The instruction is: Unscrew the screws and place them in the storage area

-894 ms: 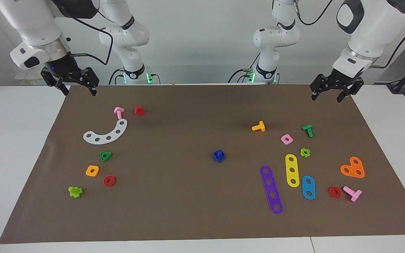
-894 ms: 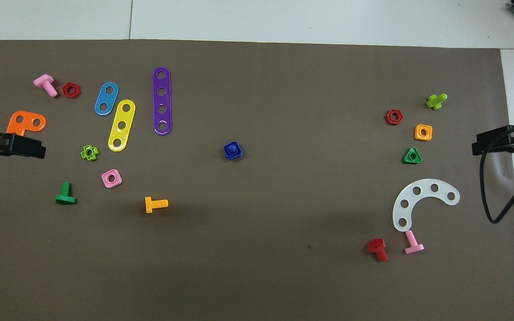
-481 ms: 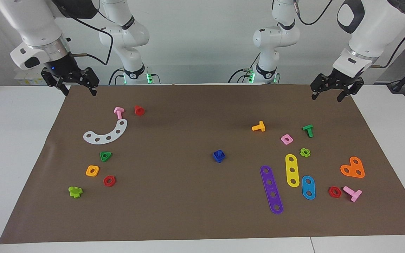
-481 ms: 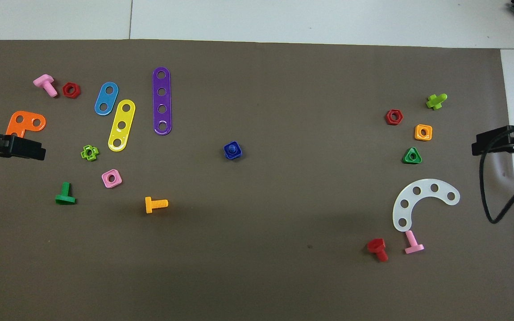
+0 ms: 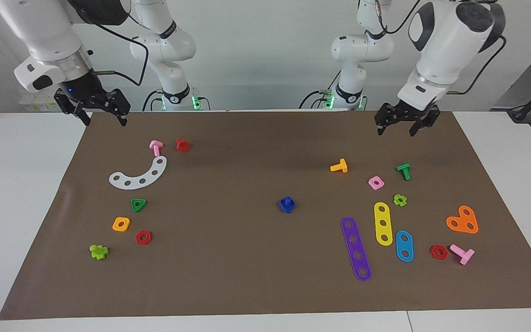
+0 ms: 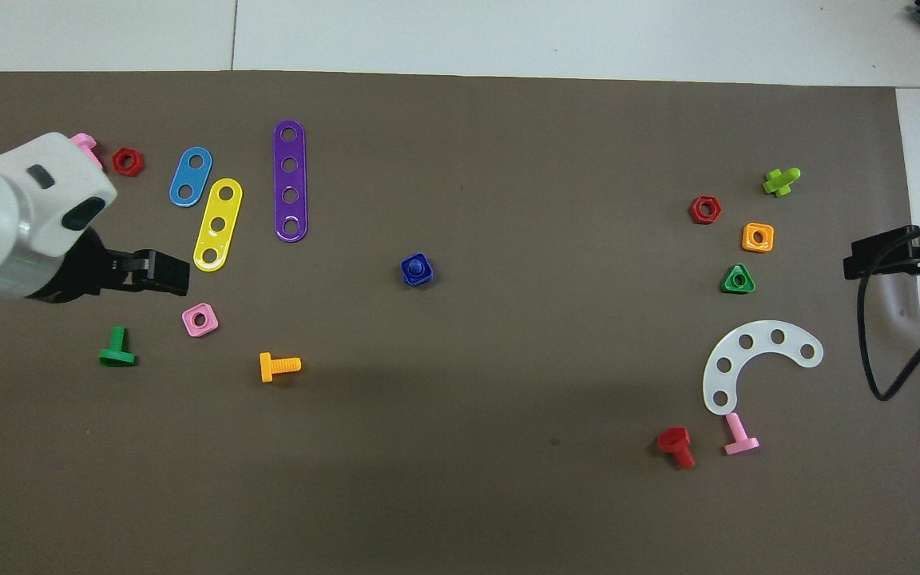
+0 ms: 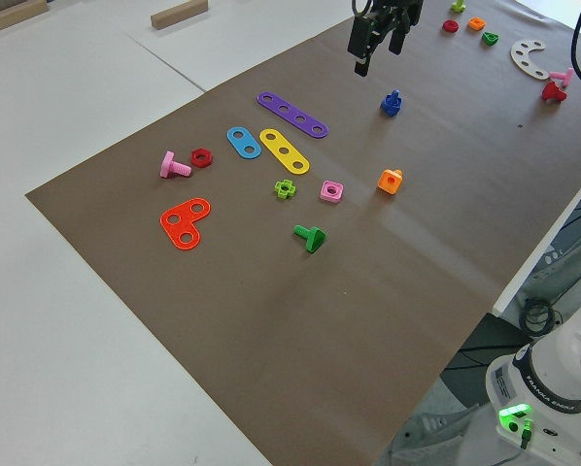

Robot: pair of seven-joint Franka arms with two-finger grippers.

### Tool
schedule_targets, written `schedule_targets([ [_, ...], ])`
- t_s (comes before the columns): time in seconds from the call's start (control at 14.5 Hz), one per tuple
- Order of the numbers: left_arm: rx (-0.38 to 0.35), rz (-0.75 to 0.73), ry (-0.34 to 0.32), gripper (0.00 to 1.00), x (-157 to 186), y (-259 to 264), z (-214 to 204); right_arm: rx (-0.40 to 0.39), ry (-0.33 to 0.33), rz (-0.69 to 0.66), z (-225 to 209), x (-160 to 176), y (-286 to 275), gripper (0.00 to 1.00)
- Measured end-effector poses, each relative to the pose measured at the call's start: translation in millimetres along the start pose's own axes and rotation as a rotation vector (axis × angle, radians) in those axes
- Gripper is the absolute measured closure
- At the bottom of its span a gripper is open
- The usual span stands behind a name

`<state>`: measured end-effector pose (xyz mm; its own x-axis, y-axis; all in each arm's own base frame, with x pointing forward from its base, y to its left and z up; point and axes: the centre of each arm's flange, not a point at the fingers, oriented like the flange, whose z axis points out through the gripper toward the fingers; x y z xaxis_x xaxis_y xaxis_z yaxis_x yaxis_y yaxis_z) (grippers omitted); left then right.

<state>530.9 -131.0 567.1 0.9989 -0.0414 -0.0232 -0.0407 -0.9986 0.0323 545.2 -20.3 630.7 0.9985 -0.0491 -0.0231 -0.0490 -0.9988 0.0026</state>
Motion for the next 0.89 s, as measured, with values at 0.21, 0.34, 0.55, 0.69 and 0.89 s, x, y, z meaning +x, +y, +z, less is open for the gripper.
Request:
schedule_targets([
  [0.21, -0.015, -0.15, 0.017, 0.01, 12.7, 66.5, 37.1, 0.0, 0.0, 0.0, 0.0, -0.1, 0.0, 0.0],
  [0.34, -0.037, -0.248, 0.039, 0.03, 26.5, 99.3, 66.6, 0.0, 0.0, 0.0, 0.1, -0.1, 0.0, 0.0],
  [0.55, -0.07, -0.348, 0.07, 0.07, 40.2, 128.8, 96.1, 0.0, -0.001, 0.0, 0.3, -0.1, 0.0, 0.0],
  [0.69, -0.091, -0.41, 0.08, 0.08, 42.6, 155.9, 115.7, 0.0, -0.001, 0.0, 0.4, -0.1, 0.0, 0.0],
  [0.89, -0.103, -0.437, 0.076, 0.12, 47.8, 189.4, 152.9, 0.0, -0.001, 0.0, 0.5, -0.2, 0.1, 0.0],
])
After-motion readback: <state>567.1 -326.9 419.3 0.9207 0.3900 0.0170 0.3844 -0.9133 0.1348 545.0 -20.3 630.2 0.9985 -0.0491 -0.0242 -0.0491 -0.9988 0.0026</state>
